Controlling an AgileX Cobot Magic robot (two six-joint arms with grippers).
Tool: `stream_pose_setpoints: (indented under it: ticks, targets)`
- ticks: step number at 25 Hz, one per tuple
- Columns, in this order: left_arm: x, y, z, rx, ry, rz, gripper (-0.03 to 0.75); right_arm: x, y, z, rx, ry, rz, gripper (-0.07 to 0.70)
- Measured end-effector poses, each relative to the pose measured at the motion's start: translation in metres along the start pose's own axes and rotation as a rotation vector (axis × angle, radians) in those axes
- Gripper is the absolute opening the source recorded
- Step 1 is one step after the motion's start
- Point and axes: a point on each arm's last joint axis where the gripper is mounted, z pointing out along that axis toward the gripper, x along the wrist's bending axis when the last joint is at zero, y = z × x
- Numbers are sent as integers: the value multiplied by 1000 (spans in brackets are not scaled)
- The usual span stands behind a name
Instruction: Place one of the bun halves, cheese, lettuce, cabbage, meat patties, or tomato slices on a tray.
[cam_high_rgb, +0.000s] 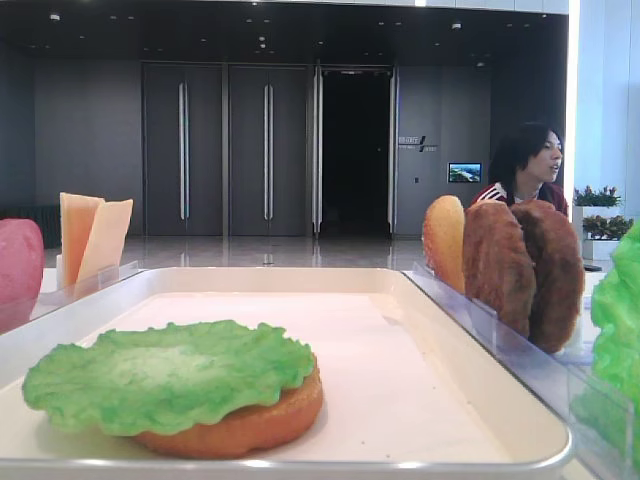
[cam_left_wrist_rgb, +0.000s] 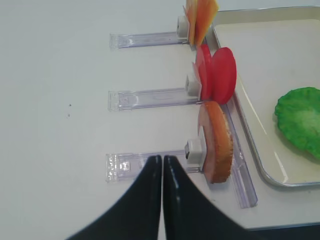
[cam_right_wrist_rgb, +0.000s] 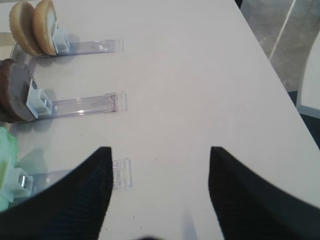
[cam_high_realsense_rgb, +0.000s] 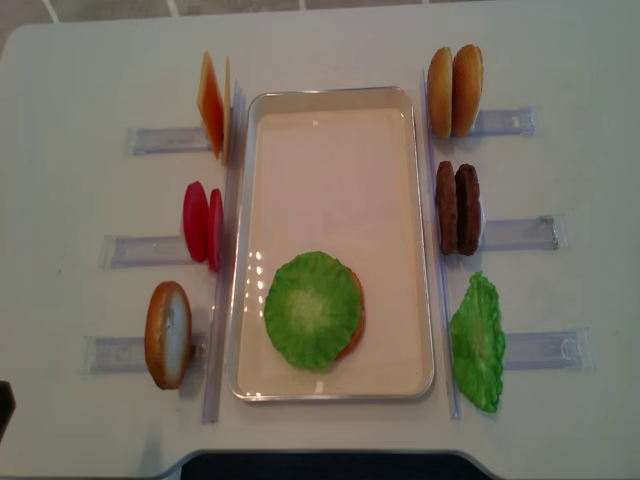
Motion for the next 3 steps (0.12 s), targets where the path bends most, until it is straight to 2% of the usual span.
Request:
stream_pose_setpoints:
  ticks: [3]
  targets:
    - [0, 0, 0, 0, 0, 0, -7, 0, 0, 0, -1, 0, 0, 432]
